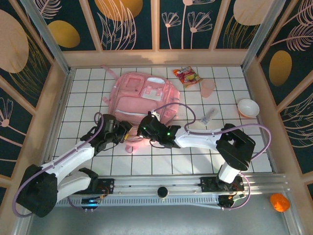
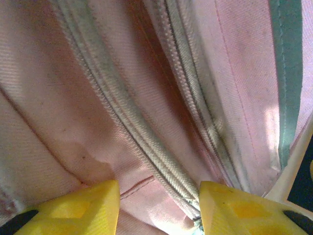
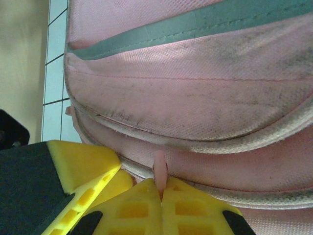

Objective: Pack the student bag

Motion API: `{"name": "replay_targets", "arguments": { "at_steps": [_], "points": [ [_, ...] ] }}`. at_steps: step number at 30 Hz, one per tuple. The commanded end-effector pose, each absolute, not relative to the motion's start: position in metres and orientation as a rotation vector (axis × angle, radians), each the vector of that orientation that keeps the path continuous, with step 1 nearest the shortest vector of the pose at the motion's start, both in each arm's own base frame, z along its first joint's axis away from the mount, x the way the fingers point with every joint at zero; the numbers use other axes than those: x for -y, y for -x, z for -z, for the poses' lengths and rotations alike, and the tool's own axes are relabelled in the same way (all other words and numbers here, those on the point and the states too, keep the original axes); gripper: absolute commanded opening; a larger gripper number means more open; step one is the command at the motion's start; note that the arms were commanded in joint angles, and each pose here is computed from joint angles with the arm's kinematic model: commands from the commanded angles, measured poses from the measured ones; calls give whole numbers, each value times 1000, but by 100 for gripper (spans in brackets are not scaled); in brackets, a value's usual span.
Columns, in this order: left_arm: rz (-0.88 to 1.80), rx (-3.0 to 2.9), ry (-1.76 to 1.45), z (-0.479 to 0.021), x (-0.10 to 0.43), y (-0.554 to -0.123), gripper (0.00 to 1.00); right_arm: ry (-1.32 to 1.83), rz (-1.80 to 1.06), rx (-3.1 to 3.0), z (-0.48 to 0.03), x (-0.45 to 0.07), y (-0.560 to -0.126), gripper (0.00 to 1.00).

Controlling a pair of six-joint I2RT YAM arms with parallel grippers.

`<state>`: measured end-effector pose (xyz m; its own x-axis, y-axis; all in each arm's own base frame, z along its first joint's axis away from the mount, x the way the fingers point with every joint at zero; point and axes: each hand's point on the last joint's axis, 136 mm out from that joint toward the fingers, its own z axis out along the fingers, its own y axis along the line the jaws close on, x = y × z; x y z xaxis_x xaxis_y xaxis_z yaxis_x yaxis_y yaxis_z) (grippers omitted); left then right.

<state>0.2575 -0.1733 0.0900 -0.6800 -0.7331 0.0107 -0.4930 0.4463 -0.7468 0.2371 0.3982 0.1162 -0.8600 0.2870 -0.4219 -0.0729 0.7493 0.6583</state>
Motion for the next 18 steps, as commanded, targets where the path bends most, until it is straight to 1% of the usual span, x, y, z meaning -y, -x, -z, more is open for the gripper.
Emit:
{"name": "replay_targets", "arguments": {
  "at_steps": [1,5,9,12,13,18],
  "points": [
    [1172,-2305,1092,-105,183,-271,46,-154,-1012,-2372,-136,-407,-245,0],
    [1211,-2257,1119,-109,186,-280,41,-153,-1019,-2374,-135,-408,-244,0],
    [1203,-2228,1137,-109,184,-285,23,-152,-1016,-2373,-135,-407,-244,0],
    [1173,-2251,1144,-103,182,-282,4,-166,-1000,-2370,-136,-401,-244,0],
    [1156,-2259,1145,-100,180,-280,0,-173,-993,-2368,-136,-398,-244,0],
    [1049,-2289,1125,-94,166,-271,0,-224,-909,-2370,-133,-372,-248,0]
  ]
}}
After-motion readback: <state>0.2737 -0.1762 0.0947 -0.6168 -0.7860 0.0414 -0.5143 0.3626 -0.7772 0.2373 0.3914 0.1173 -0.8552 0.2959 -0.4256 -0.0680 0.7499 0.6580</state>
